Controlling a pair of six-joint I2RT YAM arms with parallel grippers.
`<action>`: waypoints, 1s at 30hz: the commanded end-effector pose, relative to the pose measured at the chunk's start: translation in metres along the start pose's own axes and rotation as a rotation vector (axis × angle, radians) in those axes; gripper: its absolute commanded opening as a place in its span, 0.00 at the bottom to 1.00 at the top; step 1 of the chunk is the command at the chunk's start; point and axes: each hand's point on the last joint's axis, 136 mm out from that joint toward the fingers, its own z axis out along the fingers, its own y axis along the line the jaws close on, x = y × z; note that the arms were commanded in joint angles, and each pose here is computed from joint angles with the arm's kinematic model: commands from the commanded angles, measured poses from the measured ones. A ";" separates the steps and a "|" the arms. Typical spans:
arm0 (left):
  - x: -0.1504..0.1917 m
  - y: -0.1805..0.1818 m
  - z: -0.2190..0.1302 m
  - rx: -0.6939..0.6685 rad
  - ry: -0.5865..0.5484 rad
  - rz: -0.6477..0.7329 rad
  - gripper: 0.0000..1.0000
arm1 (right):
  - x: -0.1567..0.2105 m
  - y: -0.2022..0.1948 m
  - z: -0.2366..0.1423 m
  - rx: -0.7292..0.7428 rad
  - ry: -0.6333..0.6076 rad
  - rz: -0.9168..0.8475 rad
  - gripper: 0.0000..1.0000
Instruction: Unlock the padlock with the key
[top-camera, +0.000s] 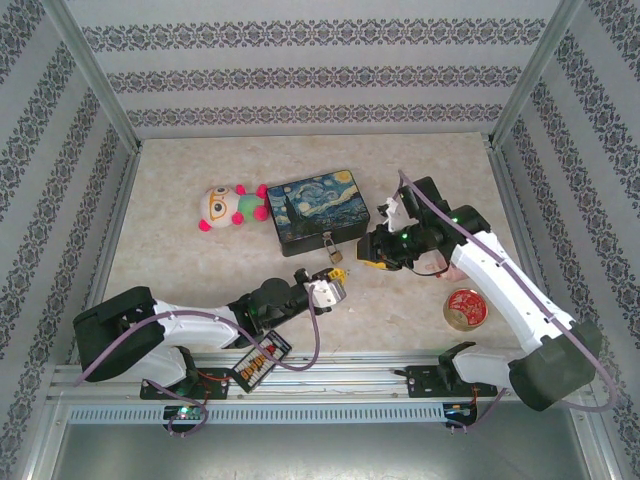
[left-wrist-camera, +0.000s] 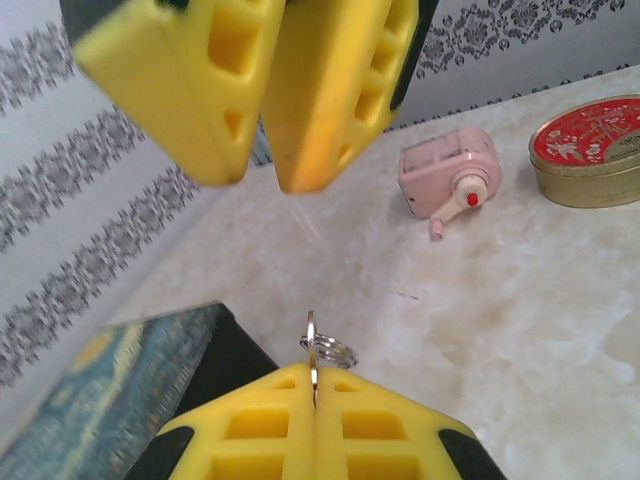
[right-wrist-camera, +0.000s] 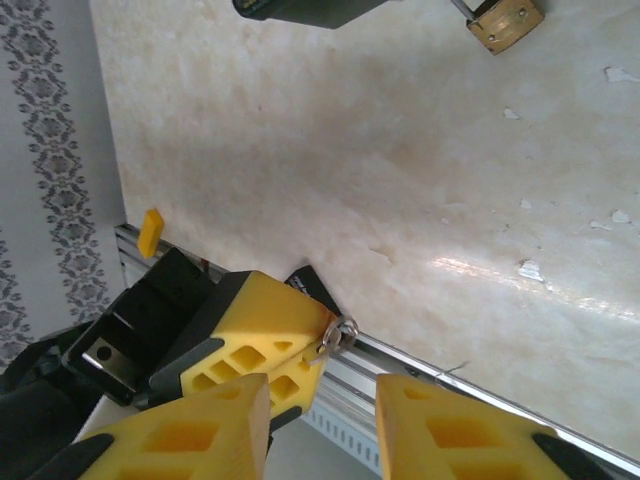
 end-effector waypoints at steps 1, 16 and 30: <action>-0.017 0.004 0.004 -0.026 -0.082 0.150 0.00 | 0.011 0.004 0.006 -0.027 0.031 0.033 0.37; -0.023 0.008 0.005 -0.057 -0.107 0.169 0.00 | 0.018 -0.001 0.026 -0.058 0.084 0.072 0.29; -0.023 0.011 0.006 -0.071 -0.108 0.169 0.00 | 0.018 0.001 0.030 -0.081 0.097 0.083 0.18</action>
